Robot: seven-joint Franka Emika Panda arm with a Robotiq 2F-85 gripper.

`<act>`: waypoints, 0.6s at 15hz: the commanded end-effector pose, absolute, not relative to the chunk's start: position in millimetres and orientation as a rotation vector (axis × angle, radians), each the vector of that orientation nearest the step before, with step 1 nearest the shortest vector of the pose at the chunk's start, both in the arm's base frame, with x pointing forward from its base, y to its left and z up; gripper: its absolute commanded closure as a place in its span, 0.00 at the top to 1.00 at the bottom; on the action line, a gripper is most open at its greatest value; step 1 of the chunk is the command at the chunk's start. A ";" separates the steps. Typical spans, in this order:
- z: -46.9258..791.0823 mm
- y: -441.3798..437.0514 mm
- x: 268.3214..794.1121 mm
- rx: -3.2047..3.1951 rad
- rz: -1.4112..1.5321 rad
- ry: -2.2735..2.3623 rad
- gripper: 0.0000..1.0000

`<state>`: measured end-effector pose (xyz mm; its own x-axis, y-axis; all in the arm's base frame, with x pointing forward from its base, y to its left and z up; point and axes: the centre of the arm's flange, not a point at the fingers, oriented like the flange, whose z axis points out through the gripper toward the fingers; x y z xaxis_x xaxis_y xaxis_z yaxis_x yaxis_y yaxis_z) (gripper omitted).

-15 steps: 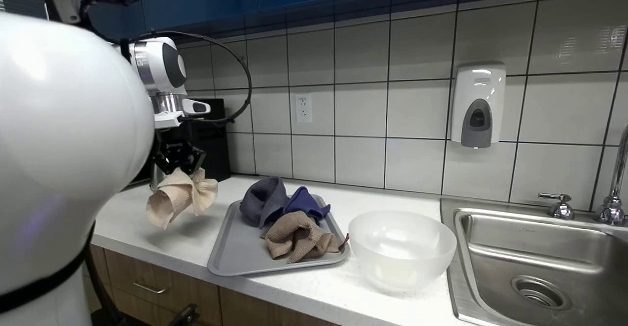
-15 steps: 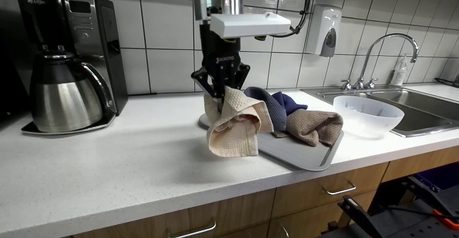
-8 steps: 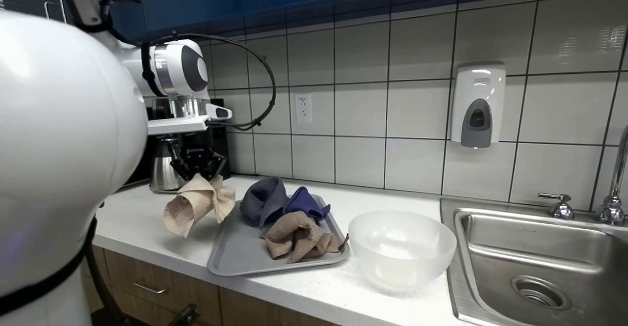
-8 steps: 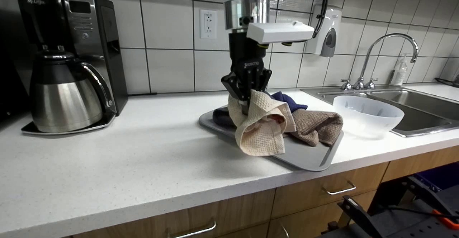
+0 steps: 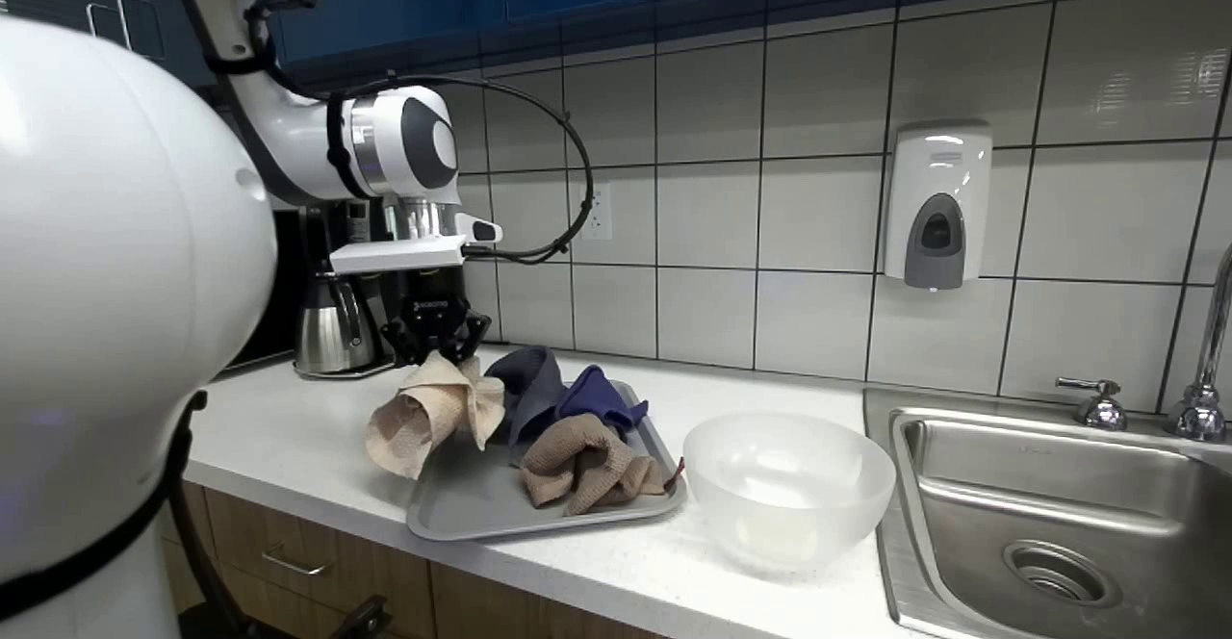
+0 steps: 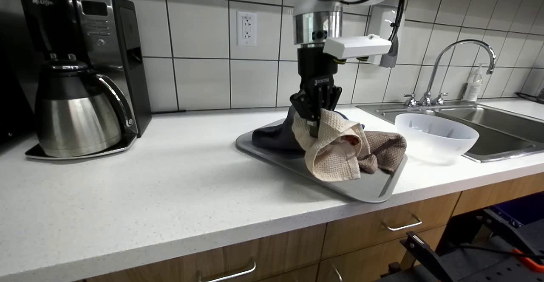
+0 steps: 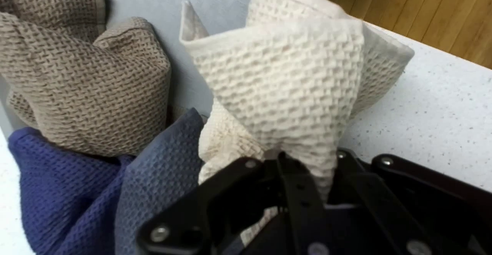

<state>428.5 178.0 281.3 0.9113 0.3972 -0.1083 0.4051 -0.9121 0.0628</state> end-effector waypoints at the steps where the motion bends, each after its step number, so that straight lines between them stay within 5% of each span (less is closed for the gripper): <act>1: 281.2 154.0 430.5 2.982 -0.122 0.662 0.03; 9: 253.3 127.0 444.6 2.946 -0.122 0.631 0.03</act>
<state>440.1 137.1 263.3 0.9124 0.3928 -0.1149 0.4032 -0.9108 0.0883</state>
